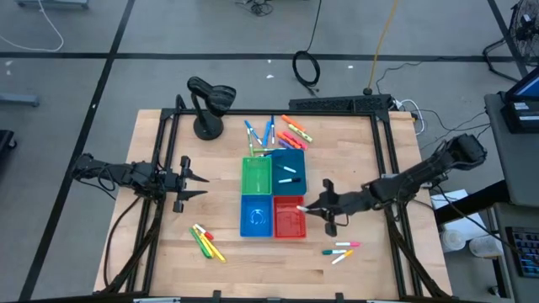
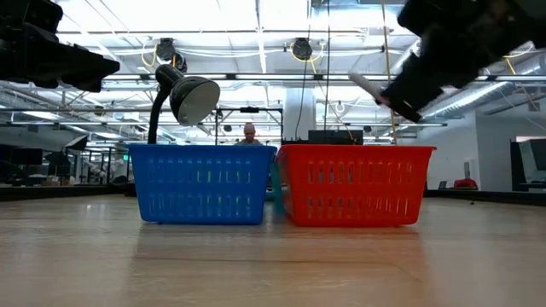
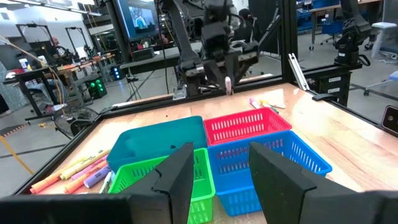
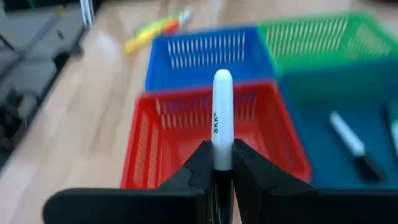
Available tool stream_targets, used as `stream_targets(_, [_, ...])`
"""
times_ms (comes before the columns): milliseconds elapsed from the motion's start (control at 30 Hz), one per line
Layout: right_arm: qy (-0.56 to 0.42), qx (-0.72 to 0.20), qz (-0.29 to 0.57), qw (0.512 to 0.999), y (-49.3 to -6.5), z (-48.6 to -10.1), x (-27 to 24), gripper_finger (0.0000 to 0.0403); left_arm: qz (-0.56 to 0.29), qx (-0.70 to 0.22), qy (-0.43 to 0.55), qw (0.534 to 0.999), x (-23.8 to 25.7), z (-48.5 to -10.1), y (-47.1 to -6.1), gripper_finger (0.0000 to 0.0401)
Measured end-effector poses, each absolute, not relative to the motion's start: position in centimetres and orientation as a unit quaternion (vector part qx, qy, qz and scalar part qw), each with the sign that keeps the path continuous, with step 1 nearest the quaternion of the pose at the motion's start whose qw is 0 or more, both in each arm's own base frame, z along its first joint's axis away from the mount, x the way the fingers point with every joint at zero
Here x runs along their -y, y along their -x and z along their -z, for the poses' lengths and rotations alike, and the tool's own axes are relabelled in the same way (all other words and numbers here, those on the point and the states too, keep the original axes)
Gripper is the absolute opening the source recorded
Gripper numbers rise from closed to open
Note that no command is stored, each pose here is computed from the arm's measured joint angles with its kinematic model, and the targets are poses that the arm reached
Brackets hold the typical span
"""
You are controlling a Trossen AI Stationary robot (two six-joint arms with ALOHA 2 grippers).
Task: Pick & Place Markers
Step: Put the black highlighter pen into the blue bin
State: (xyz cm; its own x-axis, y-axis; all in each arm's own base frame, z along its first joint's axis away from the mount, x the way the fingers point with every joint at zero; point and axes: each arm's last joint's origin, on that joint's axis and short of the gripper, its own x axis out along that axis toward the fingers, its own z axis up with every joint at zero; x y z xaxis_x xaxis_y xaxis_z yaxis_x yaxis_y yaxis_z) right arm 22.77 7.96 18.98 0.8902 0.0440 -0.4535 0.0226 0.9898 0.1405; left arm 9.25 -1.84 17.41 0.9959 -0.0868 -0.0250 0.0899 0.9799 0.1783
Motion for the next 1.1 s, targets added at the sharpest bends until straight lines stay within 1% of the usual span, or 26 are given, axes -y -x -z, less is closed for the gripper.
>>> stream_targets(100, [-0.074, -0.176, -0.009, 0.982, -23.6, -19.9, -7.5, 0.0028, 0.044, -0.009, -0.09, 0.995, 1.8, -17.4, -9.3, 0.0159])
stream_targets(267, [-0.077, -0.056, -0.078, 0.992, -25.0, -22.3, -7.2, 0.0035, 0.044, -0.009, -0.09, 0.995, 1.8, -17.4, -9.3, 0.0159])
stream_targets(333, [-0.06, -0.04, -0.088, 0.993, -25.7, -23.3, -7.2, 0.0034, 0.045, -0.009, -0.09, 0.995, 1.8, -17.4, -9.3, 0.0159])
stream_targets(433, [-0.027, -0.041, -0.086, 0.995, -27.2, -25.3, -7.5, 0.003, 0.045, -0.008, -0.09, 0.995, 1.8, -17.4, -9.2, 0.0159])
stream_targets(500, [-0.002, -0.058, -0.084, 0.995, -28.5, -26.8, -7.7, 0.003, 0.044, -0.009, -0.09, 0.995, 1.8, -17.4, -9.3, 0.0159])
stream_targets(567, [0.024, -0.095, -0.069, 0.993, -30.0, -28.1, -7.8, 0.0032, 0.045, -0.009, -0.09, 0.995, 1.8, -17.4, -9.3, 0.0159])
stream_targets(667, [0.08, -0.172, 0.006, 0.982, -31.6, -29.3, -7.1, 0.0035, 0.044, -0.009, -0.09, 0.995, 1.8, -17.4, -9.3, 0.0159])
stream_targets(733, [0.104, -0.22, 0.065, 0.968, -32.2, -29.2, -6.3, 0.0035, 0.044, -0.009, -0.09, 0.995, 1.8, -17.4, -9.3, 0.0159])
stream_targets(833, [0.103, -0.273, 0.112, 0.95, -32.5, -27.8, -4.7, 0.0035, 0.045, -0.009, -0.09, 0.995, 1.8, -17.4, -9.3, 0.0159])
stream_targets(1100, [0.032, -0.35, 0.154, 0.924, -31.2, -22.6, -0.9, 0.0037, 0.044, -0.009, -0.09, 0.995, 1.8, -17.4, -9.3, 0.0159])
